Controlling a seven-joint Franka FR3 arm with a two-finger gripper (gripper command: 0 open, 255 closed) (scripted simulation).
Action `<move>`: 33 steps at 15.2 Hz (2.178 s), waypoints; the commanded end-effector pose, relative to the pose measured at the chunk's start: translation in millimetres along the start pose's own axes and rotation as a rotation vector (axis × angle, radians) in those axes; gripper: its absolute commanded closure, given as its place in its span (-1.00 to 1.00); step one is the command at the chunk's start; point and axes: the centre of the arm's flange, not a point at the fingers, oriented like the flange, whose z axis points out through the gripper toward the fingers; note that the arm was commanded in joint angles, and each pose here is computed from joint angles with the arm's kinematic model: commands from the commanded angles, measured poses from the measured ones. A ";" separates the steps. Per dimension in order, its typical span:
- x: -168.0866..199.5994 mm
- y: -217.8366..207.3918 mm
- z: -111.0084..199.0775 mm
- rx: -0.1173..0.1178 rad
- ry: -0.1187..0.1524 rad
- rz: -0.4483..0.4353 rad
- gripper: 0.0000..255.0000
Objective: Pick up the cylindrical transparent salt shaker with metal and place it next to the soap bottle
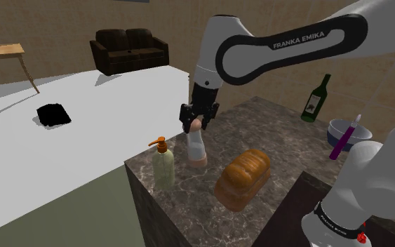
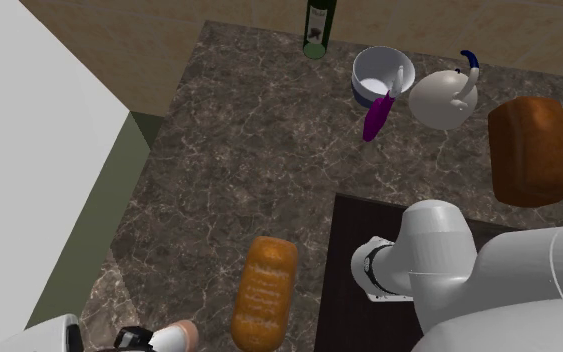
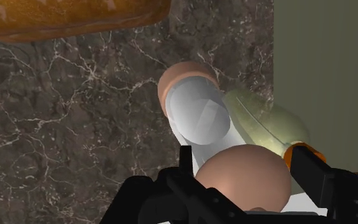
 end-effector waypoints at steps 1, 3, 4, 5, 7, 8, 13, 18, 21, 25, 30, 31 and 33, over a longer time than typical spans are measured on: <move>0.0 2.1 10.3 0.000 0.001 0.000 1.00; -0.7 3.9 20.7 0.000 0.001 0.000 1.00; -1.0 4.8 25.9 0.000 0.001 0.000 1.00; -1.4 5.7 31.1 0.000 0.001 0.000 1.00; -2.1 7.4 41.5 0.000 0.001 0.000 1.00; -2.4 8.3 46.7 0.000 0.001 0.000 1.00; -4.2 12.7 72.7 0.000 0.001 0.000 1.00; -5.8 16.5 94.6 0.000 0.001 0.000 1.00; -5.7 16.5 94.7 0.000 0.001 0.000 1.00; -5.7 16.5 94.7 0.000 0.001 0.000 1.00; -5.7 16.5 94.7 0.000 0.001 0.000 -1.00; -5.7 16.5 94.7 0.000 0.001 0.000 -1.00; -5.8 16.5 68.3 0.000 0.001 0.000 -1.00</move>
